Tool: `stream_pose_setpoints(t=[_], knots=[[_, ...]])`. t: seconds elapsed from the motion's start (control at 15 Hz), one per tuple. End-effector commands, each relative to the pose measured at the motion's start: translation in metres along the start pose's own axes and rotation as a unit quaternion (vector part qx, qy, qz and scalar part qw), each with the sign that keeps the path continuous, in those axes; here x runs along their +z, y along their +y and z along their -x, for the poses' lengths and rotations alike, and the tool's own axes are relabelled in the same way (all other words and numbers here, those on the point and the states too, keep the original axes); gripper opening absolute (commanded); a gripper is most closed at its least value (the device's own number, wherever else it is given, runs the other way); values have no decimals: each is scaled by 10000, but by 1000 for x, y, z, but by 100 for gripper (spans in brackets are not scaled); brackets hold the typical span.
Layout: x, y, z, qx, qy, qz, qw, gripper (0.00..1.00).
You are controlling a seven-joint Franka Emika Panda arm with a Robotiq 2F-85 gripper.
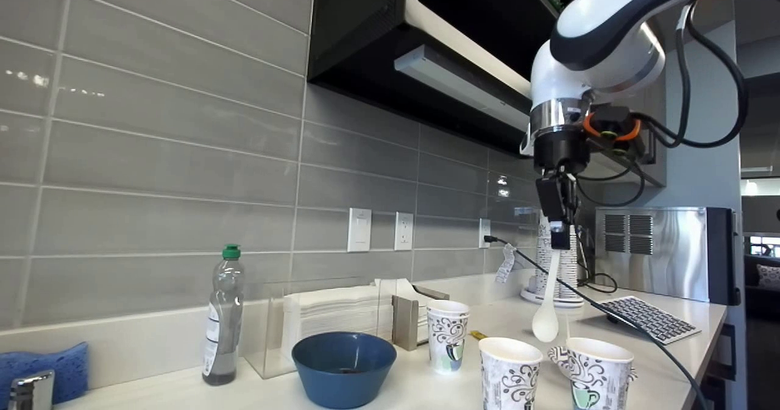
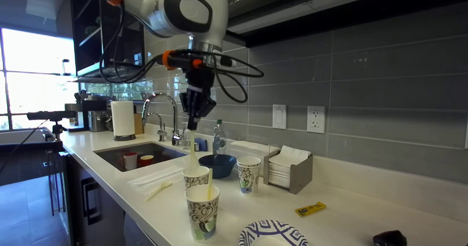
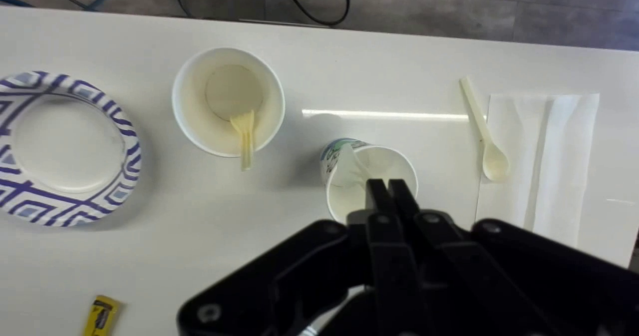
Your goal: Move the spoon to the cup to the left
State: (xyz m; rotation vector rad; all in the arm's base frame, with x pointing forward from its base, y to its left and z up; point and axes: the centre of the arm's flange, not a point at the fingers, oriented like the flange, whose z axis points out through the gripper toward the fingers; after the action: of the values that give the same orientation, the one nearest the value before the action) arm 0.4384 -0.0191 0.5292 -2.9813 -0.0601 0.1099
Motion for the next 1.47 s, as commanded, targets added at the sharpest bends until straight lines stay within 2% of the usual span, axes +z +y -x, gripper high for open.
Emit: stream_pose_setpoints(t=[0.0, 0.07, 0.33, 0.47, 0.93, 1.4], knots=[[-41, -10, 33, 331, 241, 398, 9984, 1], [-51, -21, 19, 394, 343, 439, 9977, 1], [-62, -29, 19, 791, 455, 455, 9948, 1], [-61, -20, 27, 976, 399, 401, 9936, 1], [-48, 36, 50, 1498, -11, 142, 9886, 1], [-11, 99, 86, 1668, -338, -219, 9852, 1]])
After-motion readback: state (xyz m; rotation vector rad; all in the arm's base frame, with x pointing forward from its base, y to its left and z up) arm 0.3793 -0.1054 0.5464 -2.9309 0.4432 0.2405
